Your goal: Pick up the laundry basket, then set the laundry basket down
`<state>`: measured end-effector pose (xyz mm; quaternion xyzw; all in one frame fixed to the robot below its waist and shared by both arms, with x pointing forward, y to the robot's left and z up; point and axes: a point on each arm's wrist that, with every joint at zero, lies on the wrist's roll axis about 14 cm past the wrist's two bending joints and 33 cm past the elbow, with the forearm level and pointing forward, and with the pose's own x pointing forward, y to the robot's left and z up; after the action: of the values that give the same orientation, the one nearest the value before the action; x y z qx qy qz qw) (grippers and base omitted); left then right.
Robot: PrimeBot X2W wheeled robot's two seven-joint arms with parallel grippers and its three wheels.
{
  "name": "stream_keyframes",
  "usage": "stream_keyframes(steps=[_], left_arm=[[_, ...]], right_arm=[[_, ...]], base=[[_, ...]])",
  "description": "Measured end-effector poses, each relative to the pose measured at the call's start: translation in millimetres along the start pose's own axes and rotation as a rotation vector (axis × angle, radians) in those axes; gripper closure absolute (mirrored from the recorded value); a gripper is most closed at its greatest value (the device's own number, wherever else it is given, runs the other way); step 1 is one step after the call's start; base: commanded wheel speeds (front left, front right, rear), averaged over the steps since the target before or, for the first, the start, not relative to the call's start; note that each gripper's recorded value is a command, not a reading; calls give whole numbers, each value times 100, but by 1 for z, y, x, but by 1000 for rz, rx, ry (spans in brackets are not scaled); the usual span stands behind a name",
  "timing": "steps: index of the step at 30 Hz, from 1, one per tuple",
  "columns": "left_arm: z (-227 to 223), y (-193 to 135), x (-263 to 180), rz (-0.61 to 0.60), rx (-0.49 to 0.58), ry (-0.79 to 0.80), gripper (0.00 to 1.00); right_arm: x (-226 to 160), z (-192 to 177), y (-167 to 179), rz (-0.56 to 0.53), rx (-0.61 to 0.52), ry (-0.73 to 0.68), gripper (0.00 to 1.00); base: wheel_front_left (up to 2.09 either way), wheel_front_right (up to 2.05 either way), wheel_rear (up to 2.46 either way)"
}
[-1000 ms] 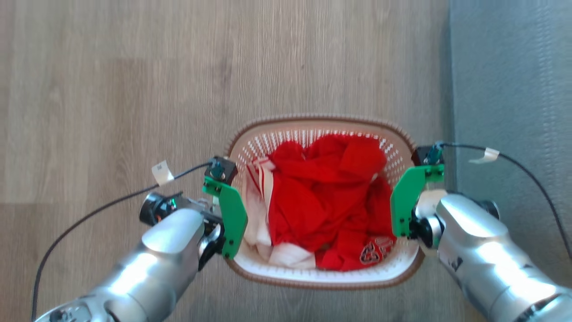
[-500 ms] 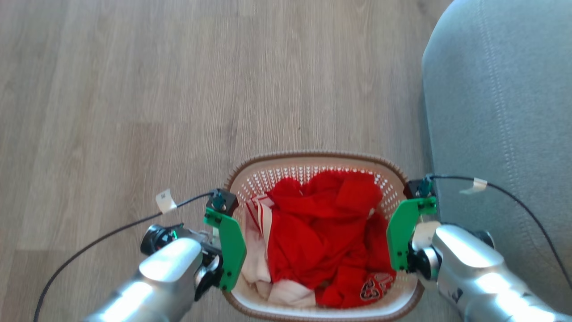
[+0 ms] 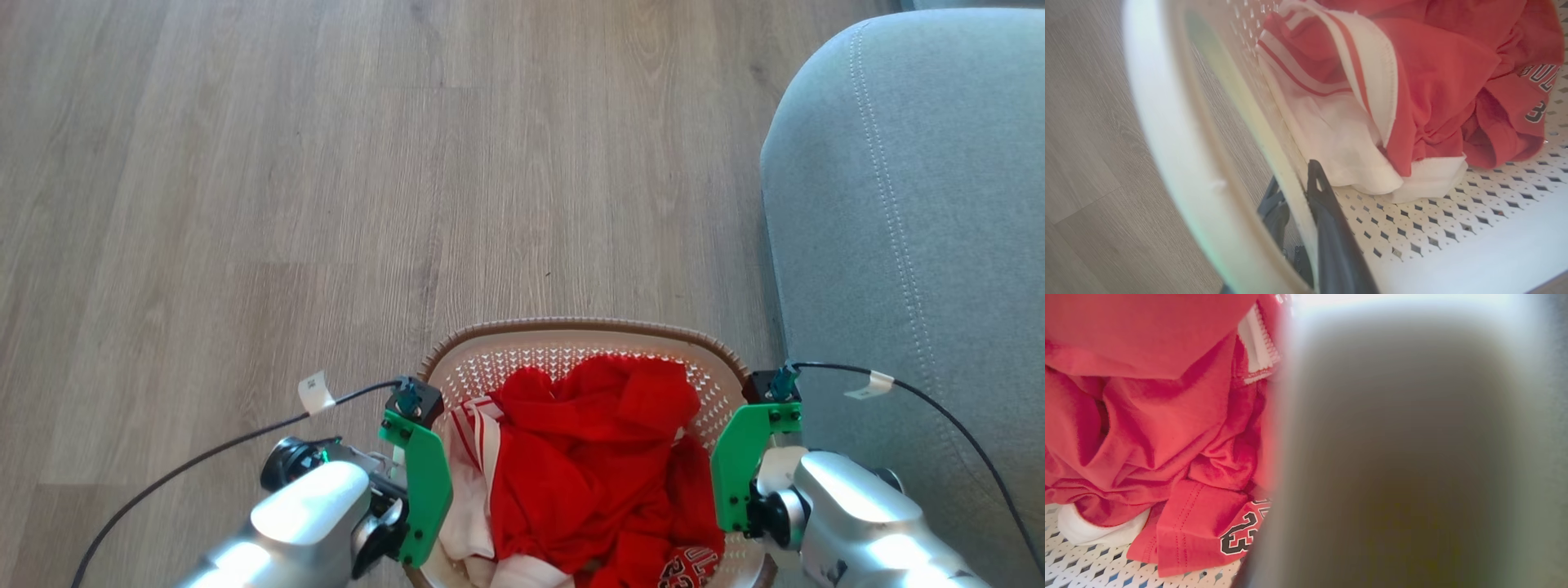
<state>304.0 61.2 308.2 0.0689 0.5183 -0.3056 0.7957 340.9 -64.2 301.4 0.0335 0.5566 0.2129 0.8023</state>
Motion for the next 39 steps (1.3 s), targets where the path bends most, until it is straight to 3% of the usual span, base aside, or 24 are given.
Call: stream_keyframes(steps=[39], left_arm=[[-2,-3,-4,14,-6,1,100]], right_arm=[[-1,1,-1,-12,-1,-8,100]], base=[[0,0,0]])
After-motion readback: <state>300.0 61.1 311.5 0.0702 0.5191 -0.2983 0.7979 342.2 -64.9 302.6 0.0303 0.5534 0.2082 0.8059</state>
